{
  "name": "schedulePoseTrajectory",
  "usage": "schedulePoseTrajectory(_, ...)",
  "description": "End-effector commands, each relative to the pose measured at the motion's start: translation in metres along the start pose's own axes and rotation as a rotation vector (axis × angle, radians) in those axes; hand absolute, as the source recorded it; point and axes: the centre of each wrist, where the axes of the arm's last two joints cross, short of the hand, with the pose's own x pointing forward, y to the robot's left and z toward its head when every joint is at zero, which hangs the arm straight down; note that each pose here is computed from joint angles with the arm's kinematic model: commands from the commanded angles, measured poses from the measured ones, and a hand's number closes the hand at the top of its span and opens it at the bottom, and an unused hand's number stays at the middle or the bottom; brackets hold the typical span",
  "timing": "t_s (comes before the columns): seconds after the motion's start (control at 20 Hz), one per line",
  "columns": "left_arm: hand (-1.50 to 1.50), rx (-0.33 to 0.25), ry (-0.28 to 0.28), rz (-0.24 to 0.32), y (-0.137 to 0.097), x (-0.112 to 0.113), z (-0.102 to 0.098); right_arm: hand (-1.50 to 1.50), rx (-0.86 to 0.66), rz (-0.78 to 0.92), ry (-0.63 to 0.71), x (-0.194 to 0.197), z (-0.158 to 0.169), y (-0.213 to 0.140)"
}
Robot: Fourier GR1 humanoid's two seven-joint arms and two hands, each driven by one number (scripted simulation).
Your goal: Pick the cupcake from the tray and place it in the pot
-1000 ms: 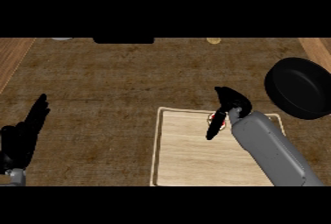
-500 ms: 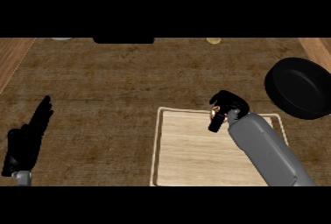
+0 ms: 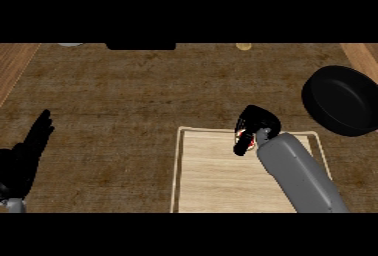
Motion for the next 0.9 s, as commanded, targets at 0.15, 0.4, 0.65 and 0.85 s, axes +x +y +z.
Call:
schedulePoseTrajectory(0.15, 0.00, -0.010, -0.001, 0.016, -0.017, 0.005, -0.006, 1.50, -0.137, 0.012, -0.101, -0.006, -0.003, -0.033)
schedulePoseTrajectory(0.4, 0.00, 0.007, 0.008, 0.011, -0.021, -0.007, -0.016, 1.50, -0.263, 0.017, -0.145, -0.005, 0.010, -0.066)
schedulePoseTrajectory(0.65, 0.00, 0.004, -0.003, -0.002, -0.009, -0.006, -0.008, 1.50, -0.536, 0.072, -0.119, 0.007, 0.024, -0.054)
schedulePoseTrajectory(0.85, 0.00, 0.005, 0.015, -0.011, -0.003, -0.020, 0.007, 1.50, -0.791, 0.057, -0.067, 0.009, 0.068, -0.097)
